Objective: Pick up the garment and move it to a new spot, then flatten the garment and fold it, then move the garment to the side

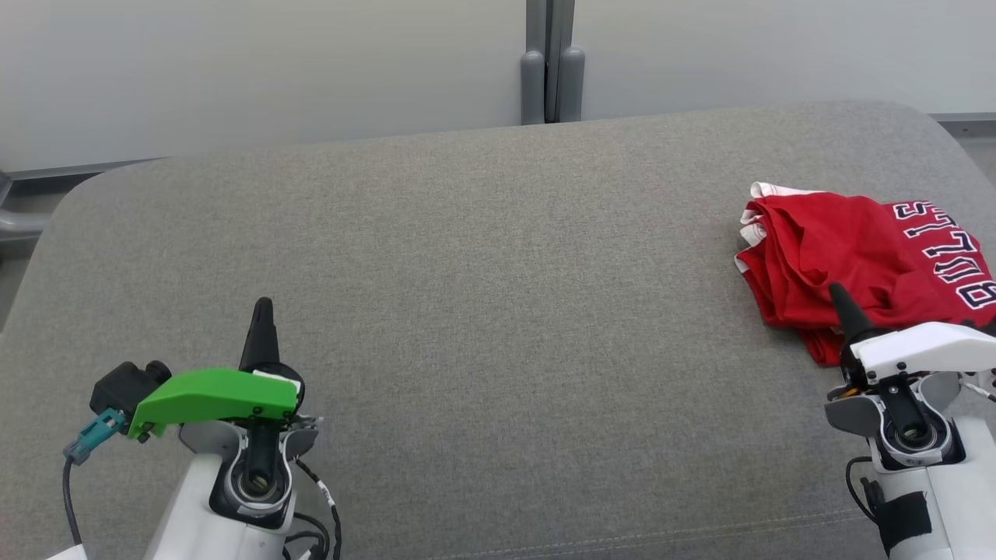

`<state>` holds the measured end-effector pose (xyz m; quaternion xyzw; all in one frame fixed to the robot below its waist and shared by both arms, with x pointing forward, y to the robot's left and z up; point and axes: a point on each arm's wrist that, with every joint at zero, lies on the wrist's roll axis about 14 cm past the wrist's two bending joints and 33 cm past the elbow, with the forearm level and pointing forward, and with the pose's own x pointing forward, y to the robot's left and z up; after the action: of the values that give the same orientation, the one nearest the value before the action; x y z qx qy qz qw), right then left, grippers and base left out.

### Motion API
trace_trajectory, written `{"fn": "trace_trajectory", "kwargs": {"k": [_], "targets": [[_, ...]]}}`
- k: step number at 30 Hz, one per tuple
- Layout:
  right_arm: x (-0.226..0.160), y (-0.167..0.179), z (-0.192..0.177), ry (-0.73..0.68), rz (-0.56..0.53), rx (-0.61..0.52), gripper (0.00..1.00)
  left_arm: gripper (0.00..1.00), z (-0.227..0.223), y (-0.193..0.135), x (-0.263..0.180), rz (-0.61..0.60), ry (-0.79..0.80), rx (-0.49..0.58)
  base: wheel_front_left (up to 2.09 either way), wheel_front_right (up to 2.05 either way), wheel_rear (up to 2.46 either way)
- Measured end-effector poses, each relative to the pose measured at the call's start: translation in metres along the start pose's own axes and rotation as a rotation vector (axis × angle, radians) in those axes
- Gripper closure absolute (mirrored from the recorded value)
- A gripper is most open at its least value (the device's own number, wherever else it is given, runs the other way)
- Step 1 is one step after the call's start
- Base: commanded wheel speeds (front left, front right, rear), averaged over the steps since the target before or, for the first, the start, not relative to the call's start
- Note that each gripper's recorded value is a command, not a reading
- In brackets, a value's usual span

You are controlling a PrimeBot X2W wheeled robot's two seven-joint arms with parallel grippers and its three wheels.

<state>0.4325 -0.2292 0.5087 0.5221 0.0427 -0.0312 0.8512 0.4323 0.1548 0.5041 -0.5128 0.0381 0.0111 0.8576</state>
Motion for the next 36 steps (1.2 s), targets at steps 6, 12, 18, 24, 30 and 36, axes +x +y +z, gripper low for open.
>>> {"fn": "trace_trajectory", "kwargs": {"k": [6, 12, 18, 24, 30, 36], "targets": [[0.004, 0.002, 0.003, 0.003, 0.006, 0.061, 1.00, 1.00, 0.002, -0.001, 0.003, 0.000, -0.007, -0.064, 0.00, 0.00, 0.00], [0.008, 0.004, 0.005, 0.007, 0.016, 0.120, 1.00, 1.00, 0.004, -0.005, 0.007, -0.007, -0.017, -0.124, 0.00, 0.00, 0.00], [0.012, 0.007, 0.008, 0.008, 0.026, 0.177, 1.00, 1.00, 0.005, -0.008, 0.010, -0.012, -0.021, -0.184, 0.00, 0.00, 0.00], [0.015, 0.009, 0.010, 0.012, 0.034, 0.232, 1.00, 1.00, 0.006, -0.009, 0.013, -0.012, -0.027, -0.243, 0.00, 0.00, 0.00], [0.017, 0.011, 0.012, 0.013, 0.042, 0.276, 1.00, 1.00, 0.007, -0.012, 0.015, -0.020, -0.033, -0.285, 0.00, 0.00, 0.00], [0.020, 0.013, 0.013, 0.016, 0.051, 0.327, 1.00, 1.00, 0.009, -0.015, 0.018, -0.027, -0.041, -0.335, 0.00, 0.00, 0.00]]}}
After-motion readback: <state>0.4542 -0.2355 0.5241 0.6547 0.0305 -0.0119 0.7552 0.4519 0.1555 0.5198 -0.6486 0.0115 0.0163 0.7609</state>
